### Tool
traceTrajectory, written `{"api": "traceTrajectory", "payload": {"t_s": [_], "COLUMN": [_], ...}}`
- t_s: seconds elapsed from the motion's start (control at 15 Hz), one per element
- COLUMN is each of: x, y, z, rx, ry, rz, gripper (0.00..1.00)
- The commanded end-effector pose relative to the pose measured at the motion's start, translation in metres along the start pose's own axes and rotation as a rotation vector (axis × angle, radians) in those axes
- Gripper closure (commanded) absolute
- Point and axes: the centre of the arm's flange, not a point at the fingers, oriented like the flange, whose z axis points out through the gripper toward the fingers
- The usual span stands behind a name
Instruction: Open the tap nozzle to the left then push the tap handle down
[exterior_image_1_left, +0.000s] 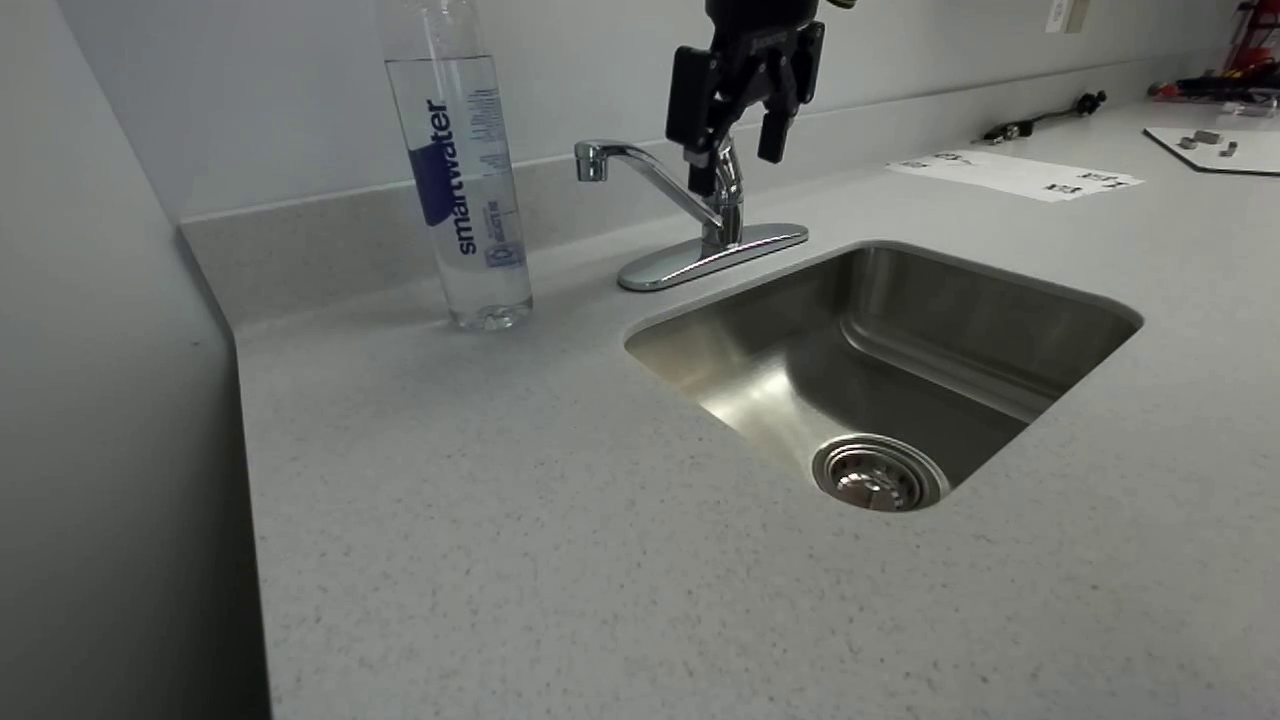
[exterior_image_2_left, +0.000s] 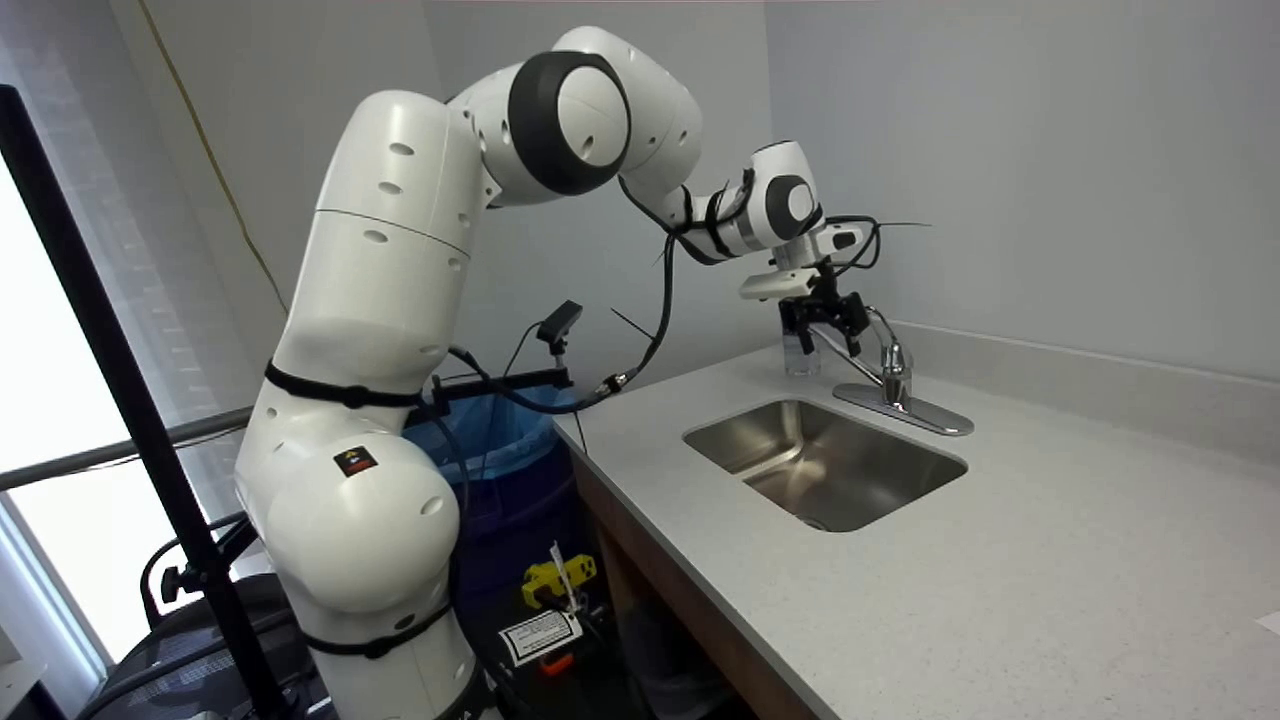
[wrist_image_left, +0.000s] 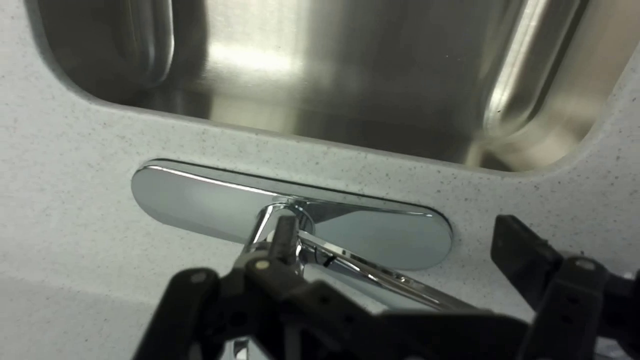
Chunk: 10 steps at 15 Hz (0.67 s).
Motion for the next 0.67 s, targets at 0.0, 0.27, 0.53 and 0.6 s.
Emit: {"api": "traceTrajectory", "payload": {"t_s": [0.0,0.27,0.53,0.6], "x": [-0.031,-0.036,-0.031,-0.029], "y": [0.014,0.018,0.029,0.031], "z": [-0.027,-0.052,-0.082,-0.088], "rx": [0.054,0.081,0.107,0.108], "ry": [0.048,0.114,0.195,0.221], "rz": [-0.042,-0.055,-0.037,-0.028], "gripper": [0.0,0.0,0.0,0.0]}}
